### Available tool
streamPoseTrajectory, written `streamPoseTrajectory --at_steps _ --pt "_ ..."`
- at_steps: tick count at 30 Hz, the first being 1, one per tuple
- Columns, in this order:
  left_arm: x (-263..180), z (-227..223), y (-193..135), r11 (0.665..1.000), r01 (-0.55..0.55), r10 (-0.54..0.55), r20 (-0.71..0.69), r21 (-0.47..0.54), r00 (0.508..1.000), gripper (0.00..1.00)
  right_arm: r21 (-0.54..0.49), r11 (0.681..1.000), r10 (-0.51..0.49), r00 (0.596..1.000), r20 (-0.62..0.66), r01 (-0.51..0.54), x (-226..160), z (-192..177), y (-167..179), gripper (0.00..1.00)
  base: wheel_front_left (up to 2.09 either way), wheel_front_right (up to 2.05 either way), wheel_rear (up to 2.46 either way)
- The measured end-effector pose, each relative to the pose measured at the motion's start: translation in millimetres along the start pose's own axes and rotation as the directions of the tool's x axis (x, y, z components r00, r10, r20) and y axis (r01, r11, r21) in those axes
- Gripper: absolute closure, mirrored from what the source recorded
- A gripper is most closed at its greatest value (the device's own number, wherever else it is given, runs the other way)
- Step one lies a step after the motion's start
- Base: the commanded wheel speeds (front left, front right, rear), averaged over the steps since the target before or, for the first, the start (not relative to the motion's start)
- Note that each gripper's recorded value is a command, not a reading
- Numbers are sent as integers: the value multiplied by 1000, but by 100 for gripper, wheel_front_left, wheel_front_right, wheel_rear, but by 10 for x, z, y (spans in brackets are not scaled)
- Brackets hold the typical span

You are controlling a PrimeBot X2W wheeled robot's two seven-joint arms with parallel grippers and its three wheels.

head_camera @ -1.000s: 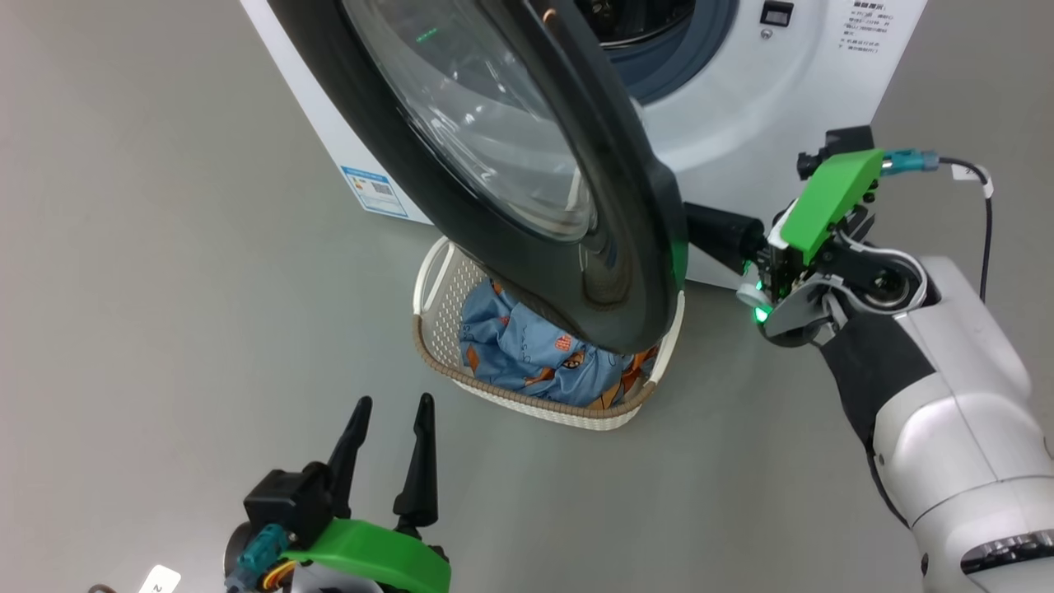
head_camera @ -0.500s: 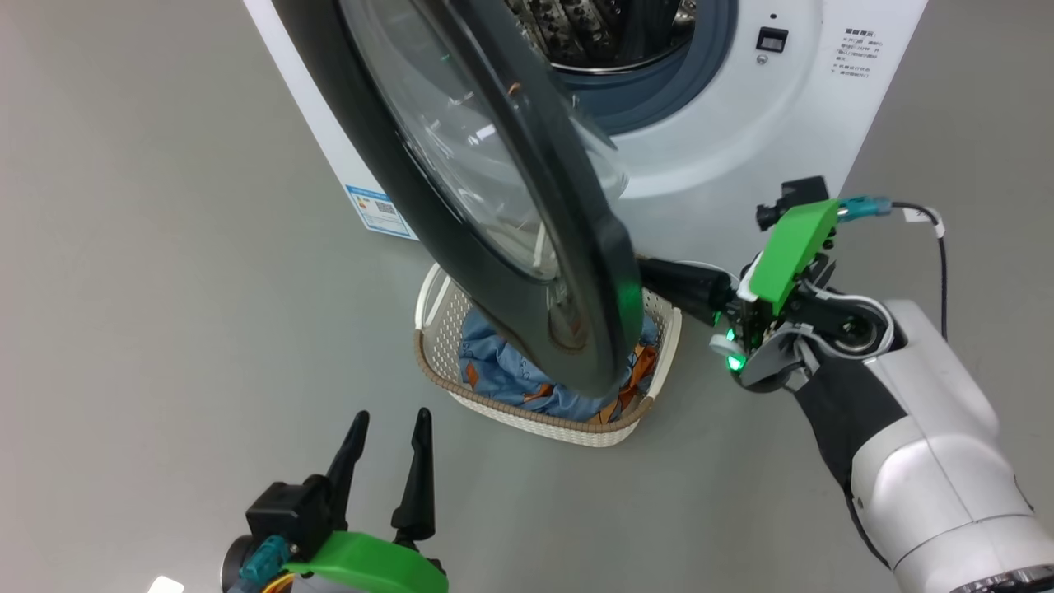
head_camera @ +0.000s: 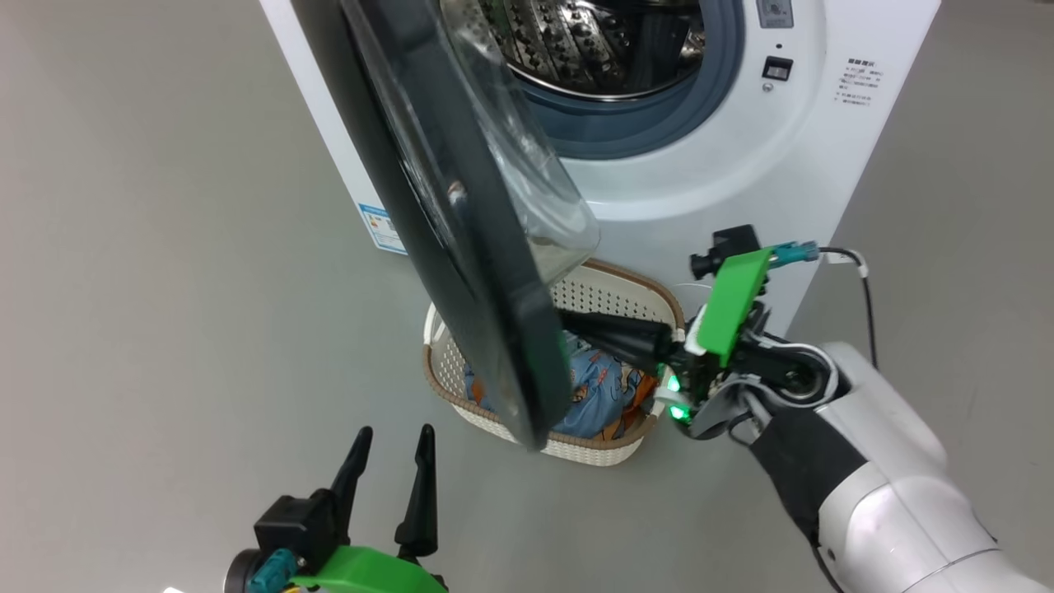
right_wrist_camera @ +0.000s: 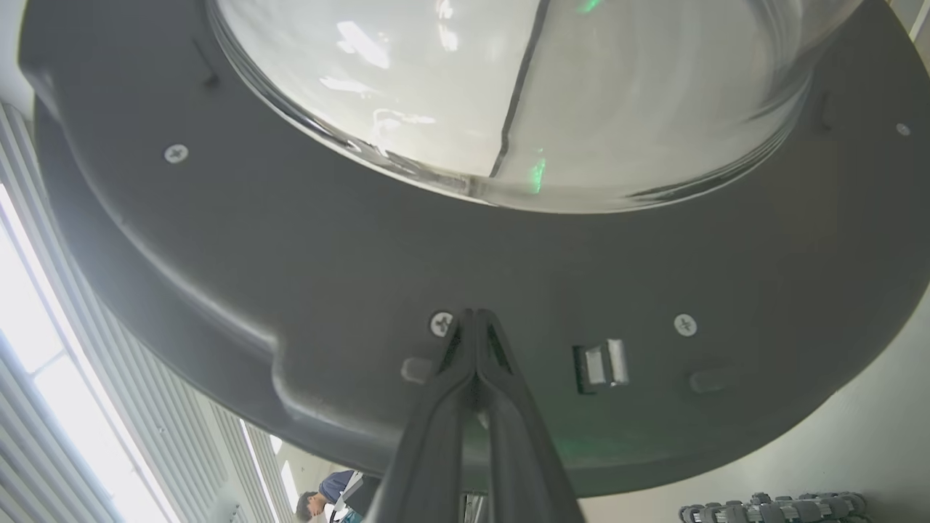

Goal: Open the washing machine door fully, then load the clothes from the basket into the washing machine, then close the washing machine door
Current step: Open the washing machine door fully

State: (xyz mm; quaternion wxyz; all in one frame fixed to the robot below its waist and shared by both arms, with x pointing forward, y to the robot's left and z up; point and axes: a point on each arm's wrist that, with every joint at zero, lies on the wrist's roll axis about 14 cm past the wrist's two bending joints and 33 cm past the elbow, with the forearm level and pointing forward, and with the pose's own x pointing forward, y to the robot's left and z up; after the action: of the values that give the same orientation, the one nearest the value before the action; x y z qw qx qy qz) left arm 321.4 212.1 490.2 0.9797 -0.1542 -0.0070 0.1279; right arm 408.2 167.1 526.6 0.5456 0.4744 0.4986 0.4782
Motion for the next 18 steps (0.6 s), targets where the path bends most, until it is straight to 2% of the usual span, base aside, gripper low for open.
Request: streamPoseTrajectory --at_steps 6,18 --pt "-35 37 10 1000 0 0 13 15 1000 0 -24 999 28 998 -55 -29 152 -226 123 100 0 0 0" --pt "-112 51 77 1000 -22 22 19 14 1000 0 -16 1000 23 994 -110 -25 297 -504 113 100 0 0 0"
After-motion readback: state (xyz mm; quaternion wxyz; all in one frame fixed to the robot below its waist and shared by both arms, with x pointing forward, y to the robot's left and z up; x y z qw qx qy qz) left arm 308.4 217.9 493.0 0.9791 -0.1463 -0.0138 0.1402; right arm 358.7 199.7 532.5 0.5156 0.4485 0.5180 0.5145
